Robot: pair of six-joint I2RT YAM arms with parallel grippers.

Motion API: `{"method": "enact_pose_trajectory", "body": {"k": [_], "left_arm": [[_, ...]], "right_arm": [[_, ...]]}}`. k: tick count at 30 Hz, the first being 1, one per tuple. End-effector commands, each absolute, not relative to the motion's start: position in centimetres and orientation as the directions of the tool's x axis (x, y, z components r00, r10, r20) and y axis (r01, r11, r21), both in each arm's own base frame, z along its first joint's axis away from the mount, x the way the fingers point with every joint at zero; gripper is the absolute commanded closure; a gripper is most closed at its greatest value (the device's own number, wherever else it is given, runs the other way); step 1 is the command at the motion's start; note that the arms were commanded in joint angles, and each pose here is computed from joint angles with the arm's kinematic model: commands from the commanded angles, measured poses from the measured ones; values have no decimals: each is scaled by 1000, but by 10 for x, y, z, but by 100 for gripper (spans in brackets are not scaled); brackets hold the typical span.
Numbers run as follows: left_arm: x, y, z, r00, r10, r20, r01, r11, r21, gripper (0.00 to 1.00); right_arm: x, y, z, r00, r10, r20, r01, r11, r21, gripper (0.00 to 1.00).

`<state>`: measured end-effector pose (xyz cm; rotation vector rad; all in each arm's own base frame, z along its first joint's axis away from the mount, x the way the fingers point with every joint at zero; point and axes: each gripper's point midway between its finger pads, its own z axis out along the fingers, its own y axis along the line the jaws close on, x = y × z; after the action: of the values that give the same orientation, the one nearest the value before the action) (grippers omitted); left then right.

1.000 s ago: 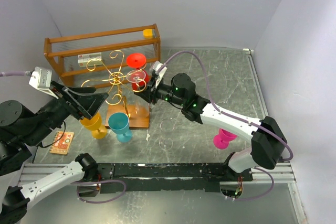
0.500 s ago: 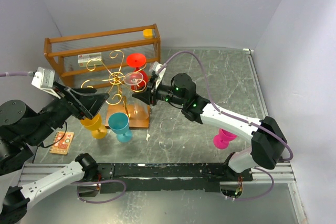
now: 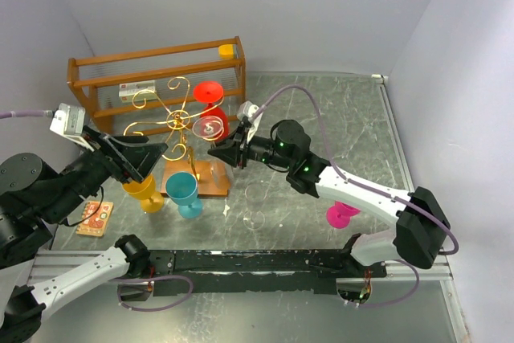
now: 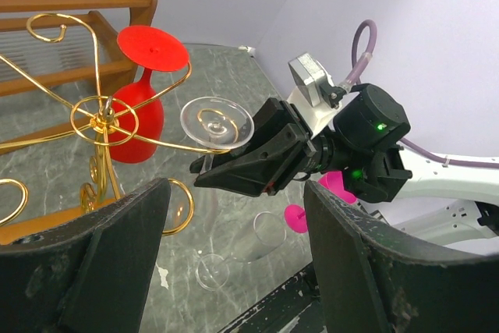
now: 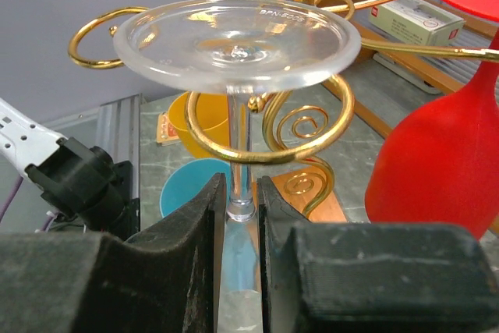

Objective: Place the wine glass upside down on the wine glass rack

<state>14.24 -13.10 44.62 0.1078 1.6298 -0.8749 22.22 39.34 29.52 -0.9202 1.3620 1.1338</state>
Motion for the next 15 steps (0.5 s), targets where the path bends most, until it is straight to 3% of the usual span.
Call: {"method": "enact_pose_trajectory", "body": {"k": [1,15], "left_arm": [[142,-129,443,-278,-387,-879,514,714,-476,20],[141,-130,439,-284,-390,-876,511,712,-482,20]], "right_arm": [[217,385,321,-58,153,-986,-962,257,96,100],[242,378,314,-57,149,-987,-915,388,111,100]]}}
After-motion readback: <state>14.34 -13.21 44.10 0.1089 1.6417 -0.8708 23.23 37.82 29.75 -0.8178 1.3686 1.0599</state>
